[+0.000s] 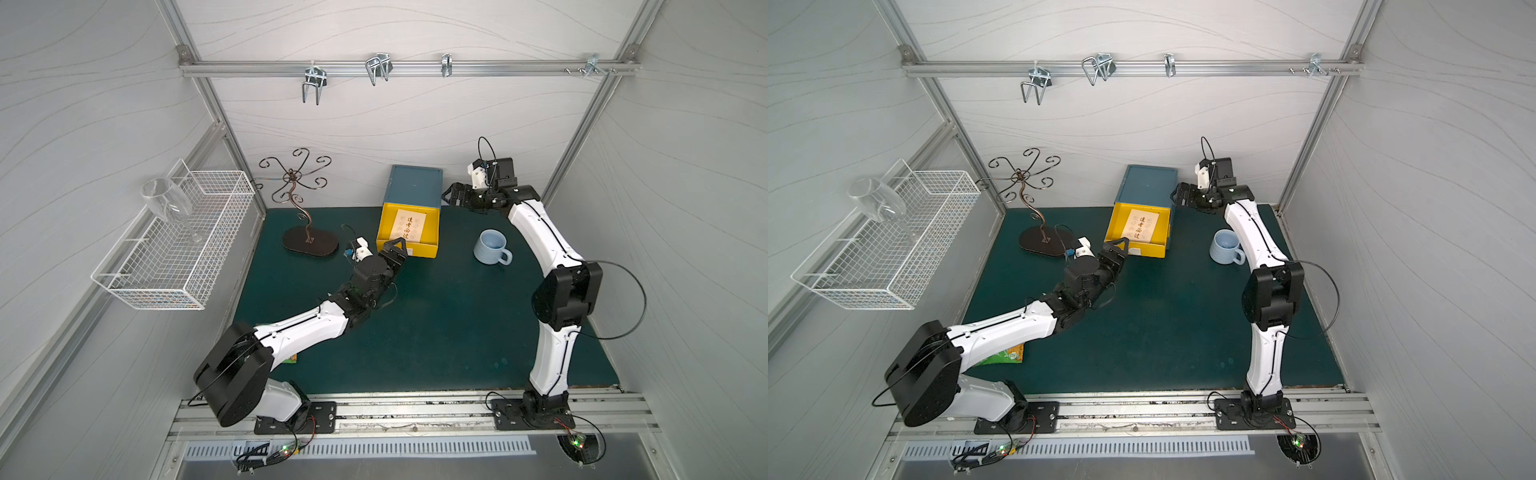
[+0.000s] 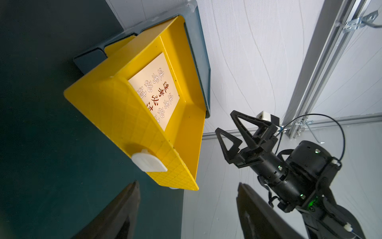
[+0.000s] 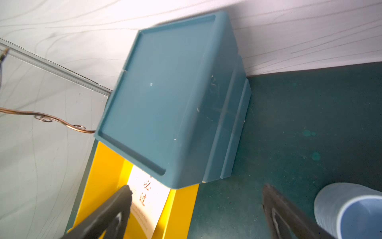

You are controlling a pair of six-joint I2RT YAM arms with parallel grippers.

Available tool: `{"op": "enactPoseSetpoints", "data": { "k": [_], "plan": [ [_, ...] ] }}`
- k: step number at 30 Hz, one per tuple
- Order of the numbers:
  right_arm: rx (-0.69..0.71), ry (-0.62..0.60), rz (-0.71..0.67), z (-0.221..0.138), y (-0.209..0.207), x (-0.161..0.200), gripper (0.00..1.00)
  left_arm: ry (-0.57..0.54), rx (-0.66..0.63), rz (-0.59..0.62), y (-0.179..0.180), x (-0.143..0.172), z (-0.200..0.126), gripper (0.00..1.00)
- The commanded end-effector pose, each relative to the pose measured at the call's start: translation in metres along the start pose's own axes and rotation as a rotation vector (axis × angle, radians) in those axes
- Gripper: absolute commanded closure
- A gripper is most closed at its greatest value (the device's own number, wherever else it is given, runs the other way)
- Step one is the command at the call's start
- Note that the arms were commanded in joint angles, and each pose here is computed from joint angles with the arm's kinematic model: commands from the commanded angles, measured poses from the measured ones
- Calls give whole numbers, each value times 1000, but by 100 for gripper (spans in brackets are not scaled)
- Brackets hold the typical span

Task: Take the postcards out of the drawer
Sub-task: Open the drawer in the storage box, then pick up the postcard from the drawer.

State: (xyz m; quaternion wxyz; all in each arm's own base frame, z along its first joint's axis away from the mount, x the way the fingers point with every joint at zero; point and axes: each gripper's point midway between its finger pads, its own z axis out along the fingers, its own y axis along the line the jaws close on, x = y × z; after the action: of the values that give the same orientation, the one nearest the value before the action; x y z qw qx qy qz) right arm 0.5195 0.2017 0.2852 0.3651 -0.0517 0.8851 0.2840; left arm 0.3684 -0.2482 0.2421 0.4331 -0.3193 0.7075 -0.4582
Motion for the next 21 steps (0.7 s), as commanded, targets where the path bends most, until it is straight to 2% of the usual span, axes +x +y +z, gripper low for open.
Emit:
{"op": "enactPoseSetpoints", "data": {
  "k": [1, 5, 10, 15, 21],
  "plan": [
    [-9, -2, -3, -30, 19, 1, 1, 15, -44, 191, -10, -21, -7, 21],
    [13, 23, -15, -38, 32, 15, 1, 80, -73, 346, -19, -45, -6, 21],
    [35, 71, -85, -36, 45, 40, 2, 194, -85, 568, -47, -58, 9, 21],
    [50, 128, -87, -27, 45, 63, 17, 345, -105, 730, -71, -52, 40, 22],
    [41, 177, -81, -12, 45, 77, 34, 482, -151, 799, -66, -36, 74, 22]
  ]
}}
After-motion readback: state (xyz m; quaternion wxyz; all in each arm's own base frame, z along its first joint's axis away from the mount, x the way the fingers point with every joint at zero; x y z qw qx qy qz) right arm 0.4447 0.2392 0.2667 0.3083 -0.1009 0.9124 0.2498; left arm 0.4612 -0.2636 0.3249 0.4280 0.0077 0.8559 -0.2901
